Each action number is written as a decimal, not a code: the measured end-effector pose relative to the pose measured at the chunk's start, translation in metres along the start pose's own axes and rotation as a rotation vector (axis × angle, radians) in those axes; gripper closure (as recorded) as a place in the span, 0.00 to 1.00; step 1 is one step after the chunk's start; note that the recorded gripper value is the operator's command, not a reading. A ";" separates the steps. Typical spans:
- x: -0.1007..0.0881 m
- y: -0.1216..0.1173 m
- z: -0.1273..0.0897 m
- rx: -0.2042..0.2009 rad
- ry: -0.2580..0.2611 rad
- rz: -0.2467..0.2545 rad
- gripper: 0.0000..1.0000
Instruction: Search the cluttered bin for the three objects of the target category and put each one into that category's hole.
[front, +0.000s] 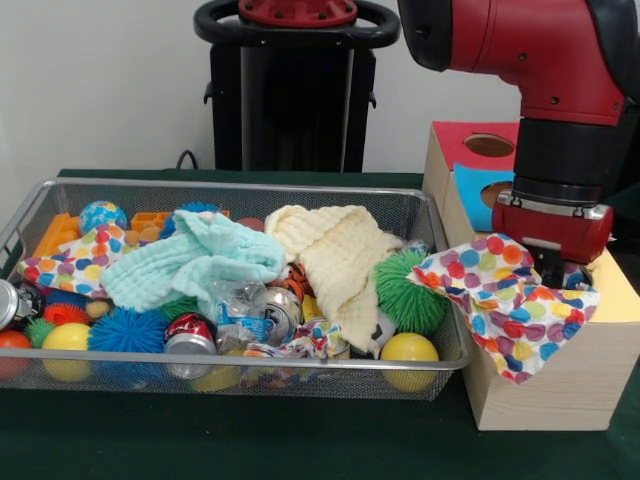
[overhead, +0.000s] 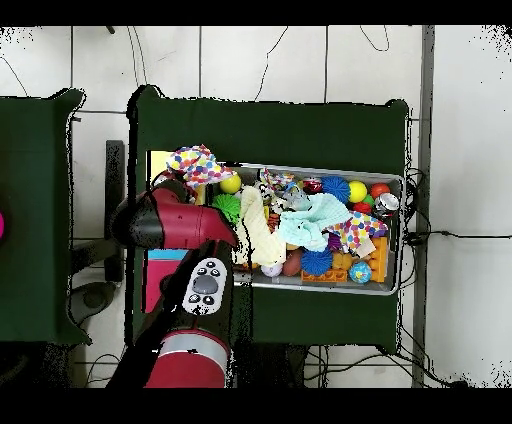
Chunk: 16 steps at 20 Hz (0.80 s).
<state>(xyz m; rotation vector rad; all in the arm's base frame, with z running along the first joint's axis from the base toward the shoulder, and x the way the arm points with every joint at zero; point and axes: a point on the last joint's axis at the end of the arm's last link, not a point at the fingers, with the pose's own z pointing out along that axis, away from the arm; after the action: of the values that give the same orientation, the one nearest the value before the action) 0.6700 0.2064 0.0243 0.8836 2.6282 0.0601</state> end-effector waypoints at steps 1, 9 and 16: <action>0.000 0.000 0.000 -0.001 0.002 0.002 1.00; -0.001 0.000 -0.003 -0.010 0.014 0.013 1.00; 0.001 -0.004 -0.016 -0.019 0.030 0.020 1.00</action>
<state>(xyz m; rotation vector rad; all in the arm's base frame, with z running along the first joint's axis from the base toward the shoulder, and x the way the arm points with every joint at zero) 0.6613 0.2055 0.0383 0.9093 2.6421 0.1036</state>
